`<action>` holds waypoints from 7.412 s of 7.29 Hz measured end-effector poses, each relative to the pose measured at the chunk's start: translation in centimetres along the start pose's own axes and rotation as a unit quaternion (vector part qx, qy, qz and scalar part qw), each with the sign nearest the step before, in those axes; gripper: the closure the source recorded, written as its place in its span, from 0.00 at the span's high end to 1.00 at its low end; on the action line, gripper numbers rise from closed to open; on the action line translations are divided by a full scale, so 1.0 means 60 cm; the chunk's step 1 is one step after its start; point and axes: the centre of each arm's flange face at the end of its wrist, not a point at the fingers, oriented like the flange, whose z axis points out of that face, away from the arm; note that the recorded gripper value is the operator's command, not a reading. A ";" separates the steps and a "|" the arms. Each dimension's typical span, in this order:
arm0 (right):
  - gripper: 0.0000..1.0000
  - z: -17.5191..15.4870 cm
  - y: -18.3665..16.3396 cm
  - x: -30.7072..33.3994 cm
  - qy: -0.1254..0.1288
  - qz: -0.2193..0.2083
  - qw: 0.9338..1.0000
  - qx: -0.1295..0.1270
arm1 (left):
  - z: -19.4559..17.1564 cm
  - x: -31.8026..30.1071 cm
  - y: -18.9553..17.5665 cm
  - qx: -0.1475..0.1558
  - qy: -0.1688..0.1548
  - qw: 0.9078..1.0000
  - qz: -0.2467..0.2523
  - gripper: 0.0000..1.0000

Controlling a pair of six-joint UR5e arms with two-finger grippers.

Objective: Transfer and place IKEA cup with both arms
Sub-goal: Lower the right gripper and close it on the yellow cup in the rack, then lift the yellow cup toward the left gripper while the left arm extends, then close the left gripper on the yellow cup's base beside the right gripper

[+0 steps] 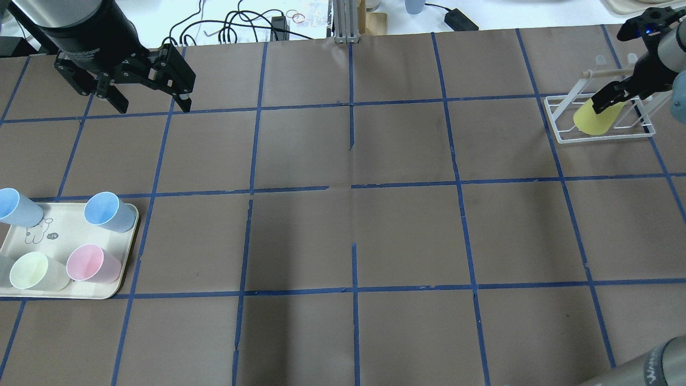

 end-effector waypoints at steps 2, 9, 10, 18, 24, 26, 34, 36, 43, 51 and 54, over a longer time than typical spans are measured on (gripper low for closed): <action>1.00 0.008 -0.006 0.003 -0.002 0.017 1.000 -0.001 | 0.000 0.000 0.000 0.000 0.000 1.000 0.000 1.00; 1.00 0.046 -0.012 -0.002 -0.022 0.017 1.000 -0.007 | 0.002 0.000 0.005 -0.001 0.000 1.000 0.000 1.00; 0.93 0.052 -0.012 -0.002 -0.023 0.017 1.000 -0.008 | 0.002 0.000 0.004 -0.001 0.000 1.000 0.000 1.00; 0.04 0.034 -0.020 0.004 -0.014 0.014 1.000 0.002 | 0.000 -0.001 0.003 0.000 0.000 1.000 0.000 1.00; 0.04 -0.122 -0.009 -0.007 0.002 0.012 1.000 0.008 | -0.022 0.004 0.015 0.013 0.003 1.000 -0.001 1.00; 0.00 -0.219 0.010 -0.050 -0.001 0.011 1.000 0.012 | -0.027 0.001 0.019 0.017 0.000 1.000 -0.001 1.00; 0.00 -0.353 -0.032 -0.604 -0.258 0.170 0.951 -0.029 | -0.007 -0.052 0.029 -0.028 0.203 0.978 -0.046 1.00; 0.00 -0.379 -0.034 -0.649 -0.418 0.208 0.882 -0.066 | 0.055 -0.122 0.034 -0.044 0.344 0.936 -0.056 1.00; 0.00 -0.267 -0.014 -0.659 -0.678 0.274 0.665 -0.149 | 0.218 -0.117 0.077 -0.037 0.616 0.759 -0.207 1.00; 0.00 -0.253 -0.018 -0.667 -0.688 0.283 0.647 -0.166 | 0.235 -0.030 0.093 -0.066 0.622 0.763 -0.164 1.00; 0.00 -0.248 -0.020 -0.670 -0.693 0.286 0.639 -0.170 | 0.238 -0.021 0.085 -0.059 0.640 0.746 -0.176 0.98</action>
